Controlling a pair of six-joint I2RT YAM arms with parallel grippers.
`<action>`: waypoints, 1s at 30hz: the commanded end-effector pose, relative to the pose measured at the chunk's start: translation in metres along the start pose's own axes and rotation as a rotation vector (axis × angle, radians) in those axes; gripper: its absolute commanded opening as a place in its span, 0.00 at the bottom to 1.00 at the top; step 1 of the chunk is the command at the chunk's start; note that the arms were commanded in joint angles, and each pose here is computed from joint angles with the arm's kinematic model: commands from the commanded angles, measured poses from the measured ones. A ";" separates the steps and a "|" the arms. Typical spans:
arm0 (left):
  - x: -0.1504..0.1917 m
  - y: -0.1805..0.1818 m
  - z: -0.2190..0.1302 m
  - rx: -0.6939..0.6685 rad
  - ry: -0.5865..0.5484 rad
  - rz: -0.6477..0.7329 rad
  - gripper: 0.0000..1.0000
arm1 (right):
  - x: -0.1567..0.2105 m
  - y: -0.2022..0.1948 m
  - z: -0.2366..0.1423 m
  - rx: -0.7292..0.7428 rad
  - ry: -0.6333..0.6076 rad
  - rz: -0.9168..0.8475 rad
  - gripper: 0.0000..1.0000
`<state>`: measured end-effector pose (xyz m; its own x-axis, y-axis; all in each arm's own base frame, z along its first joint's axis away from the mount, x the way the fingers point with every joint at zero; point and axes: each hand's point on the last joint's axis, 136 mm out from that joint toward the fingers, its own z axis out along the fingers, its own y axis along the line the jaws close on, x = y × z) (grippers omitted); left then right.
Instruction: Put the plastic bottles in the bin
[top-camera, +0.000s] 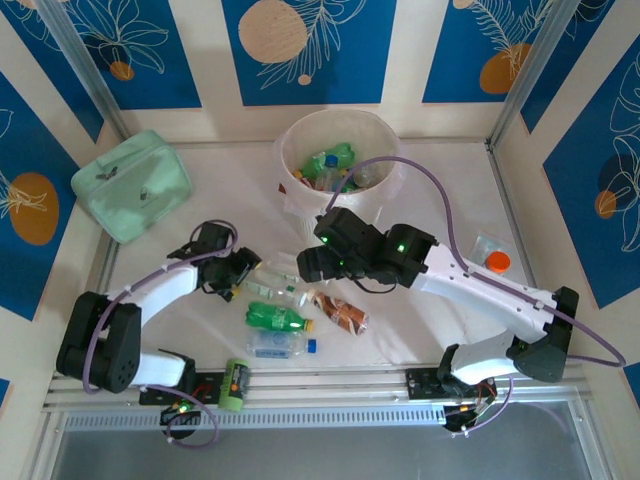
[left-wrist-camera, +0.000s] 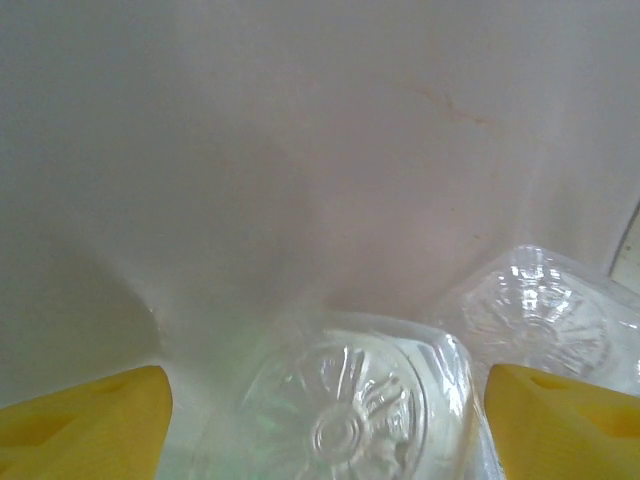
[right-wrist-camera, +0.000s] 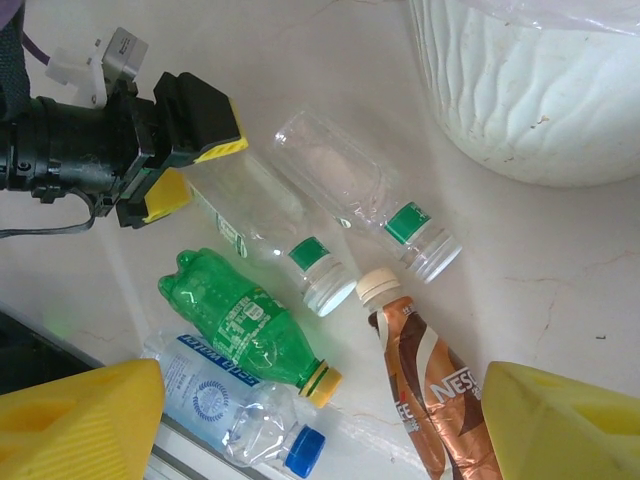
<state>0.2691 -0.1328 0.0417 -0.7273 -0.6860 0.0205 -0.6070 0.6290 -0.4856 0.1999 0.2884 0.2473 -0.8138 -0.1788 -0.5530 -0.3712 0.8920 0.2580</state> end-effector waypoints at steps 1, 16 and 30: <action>0.004 -0.008 0.003 0.010 0.026 -0.010 0.81 | 0.002 0.004 0.004 -0.007 0.009 0.018 0.83; 0.007 -0.012 0.014 0.034 0.050 -0.052 0.71 | 0.003 -0.004 0.007 0.021 0.010 0.025 0.82; 0.007 -0.006 -0.010 0.016 0.008 -0.037 0.82 | 0.006 -0.009 0.005 0.029 0.005 0.042 0.82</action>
<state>0.2743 -0.1438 0.0477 -0.7087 -0.7031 0.0592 -0.6197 0.5801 -0.5286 0.2005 0.2874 0.2356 -0.8300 -0.1659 -0.5326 -0.3445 0.9033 0.2555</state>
